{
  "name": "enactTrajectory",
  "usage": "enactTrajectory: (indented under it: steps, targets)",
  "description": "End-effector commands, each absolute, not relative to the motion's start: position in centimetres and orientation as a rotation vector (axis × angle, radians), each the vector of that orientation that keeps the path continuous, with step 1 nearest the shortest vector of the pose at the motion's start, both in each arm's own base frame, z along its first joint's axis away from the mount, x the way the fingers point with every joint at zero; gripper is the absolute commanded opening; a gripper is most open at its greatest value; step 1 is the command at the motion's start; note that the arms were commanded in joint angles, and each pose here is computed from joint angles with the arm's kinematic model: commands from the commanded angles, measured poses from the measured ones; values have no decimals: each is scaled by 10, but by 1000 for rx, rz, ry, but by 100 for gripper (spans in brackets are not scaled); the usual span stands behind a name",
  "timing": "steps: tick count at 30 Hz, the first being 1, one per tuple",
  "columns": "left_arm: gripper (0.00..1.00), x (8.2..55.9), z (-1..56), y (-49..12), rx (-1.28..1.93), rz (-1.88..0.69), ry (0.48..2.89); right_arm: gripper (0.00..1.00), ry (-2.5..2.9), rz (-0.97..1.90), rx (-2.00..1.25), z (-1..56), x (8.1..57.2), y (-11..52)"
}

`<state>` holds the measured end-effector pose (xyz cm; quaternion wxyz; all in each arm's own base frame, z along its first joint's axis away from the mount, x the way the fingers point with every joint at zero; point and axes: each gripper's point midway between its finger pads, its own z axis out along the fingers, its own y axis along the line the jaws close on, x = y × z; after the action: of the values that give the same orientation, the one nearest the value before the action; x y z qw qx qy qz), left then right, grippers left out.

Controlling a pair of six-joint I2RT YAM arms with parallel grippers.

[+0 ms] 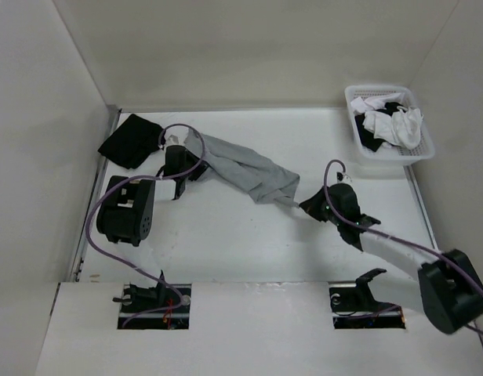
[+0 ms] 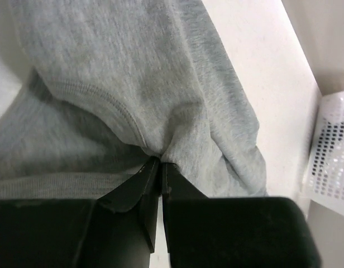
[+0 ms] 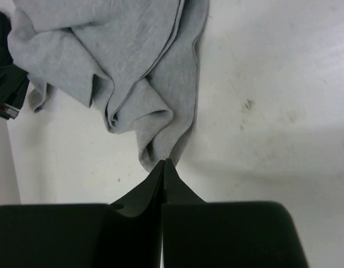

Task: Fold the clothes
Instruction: Flatten the tank top out

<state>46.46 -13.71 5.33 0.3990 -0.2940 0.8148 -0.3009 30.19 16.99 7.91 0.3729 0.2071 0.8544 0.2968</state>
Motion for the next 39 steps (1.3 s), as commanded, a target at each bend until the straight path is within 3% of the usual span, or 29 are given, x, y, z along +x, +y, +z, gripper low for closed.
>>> enactTrajectory:
  steps: [1,7,11,15,19,23,26,33,39]
  targets:
    - [1,456,95,-128,-719,-854,1935,0,2094,627,632,85,268,141]
    - [0,459,139,-140,-674,-933,1866,0,1979,535,634,117,273,118]
    - [0,452,217,-168,-541,-1010,1784,0,1828,573,515,196,304,132]
    - [0,426,249,-157,-502,-948,1781,0,1722,621,433,250,294,144]
    - [0,385,262,-128,-559,-873,1768,0,1811,684,346,223,251,168]
    - [0,353,272,-104,-576,-754,1805,0,2134,648,356,119,200,182]
    - [1,348,240,-94,-595,-634,1914,0,2260,607,403,79,177,178]
    - [1,387,161,-92,-674,-540,2058,0,2178,570,394,105,182,166]
    - [0,425,244,-179,-467,-754,1973,0,1844,523,343,224,246,148]
